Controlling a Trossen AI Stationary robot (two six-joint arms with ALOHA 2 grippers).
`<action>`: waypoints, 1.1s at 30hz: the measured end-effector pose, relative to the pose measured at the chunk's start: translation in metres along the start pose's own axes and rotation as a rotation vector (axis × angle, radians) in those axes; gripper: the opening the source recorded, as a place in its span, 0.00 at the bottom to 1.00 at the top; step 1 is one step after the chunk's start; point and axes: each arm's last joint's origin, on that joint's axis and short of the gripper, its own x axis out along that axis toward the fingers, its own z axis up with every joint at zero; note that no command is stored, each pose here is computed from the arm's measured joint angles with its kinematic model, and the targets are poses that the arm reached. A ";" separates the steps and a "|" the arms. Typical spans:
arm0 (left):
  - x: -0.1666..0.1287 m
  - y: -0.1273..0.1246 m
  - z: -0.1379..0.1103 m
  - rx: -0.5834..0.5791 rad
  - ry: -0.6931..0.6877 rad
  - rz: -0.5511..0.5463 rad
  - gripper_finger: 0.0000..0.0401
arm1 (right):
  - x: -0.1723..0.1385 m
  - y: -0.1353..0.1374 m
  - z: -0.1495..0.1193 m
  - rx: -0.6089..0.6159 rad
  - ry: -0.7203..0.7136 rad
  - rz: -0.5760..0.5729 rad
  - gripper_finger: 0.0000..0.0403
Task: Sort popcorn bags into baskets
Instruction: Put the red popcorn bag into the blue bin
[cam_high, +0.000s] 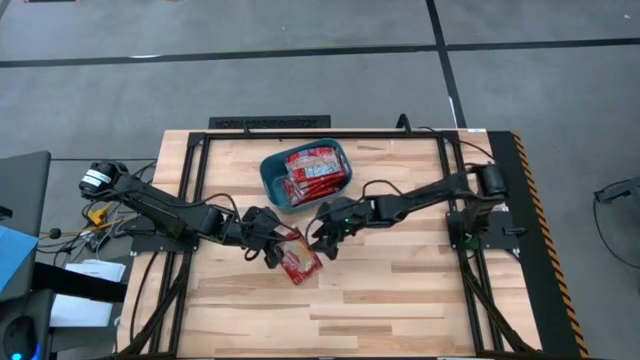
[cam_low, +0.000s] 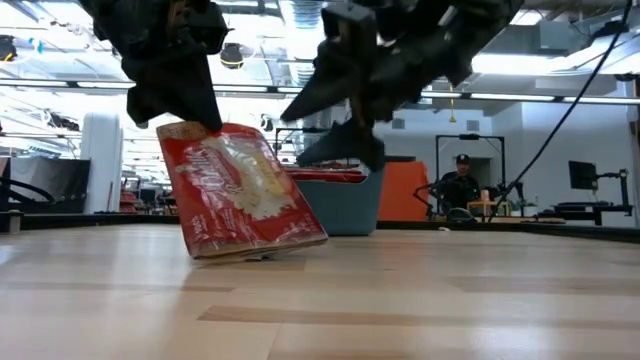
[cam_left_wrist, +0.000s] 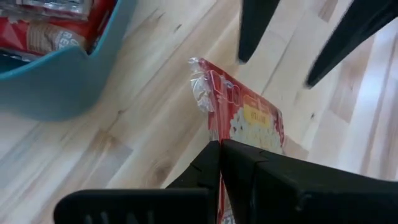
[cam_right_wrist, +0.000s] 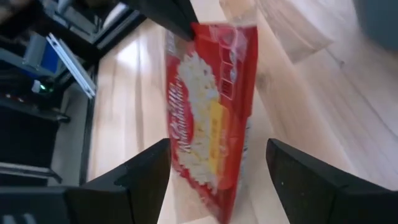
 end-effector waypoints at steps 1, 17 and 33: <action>0.000 0.000 0.000 0.002 -0.002 0.003 0.00 | 0.004 -0.003 -0.001 -0.012 -0.001 0.004 0.71; 0.001 0.001 0.001 0.038 -0.020 0.020 0.00 | 0.055 -0.027 -0.019 -0.084 -0.009 0.123 0.60; -0.008 0.005 0.008 -0.061 -0.050 0.020 0.00 | 0.058 -0.021 -0.014 -0.051 0.005 0.182 0.08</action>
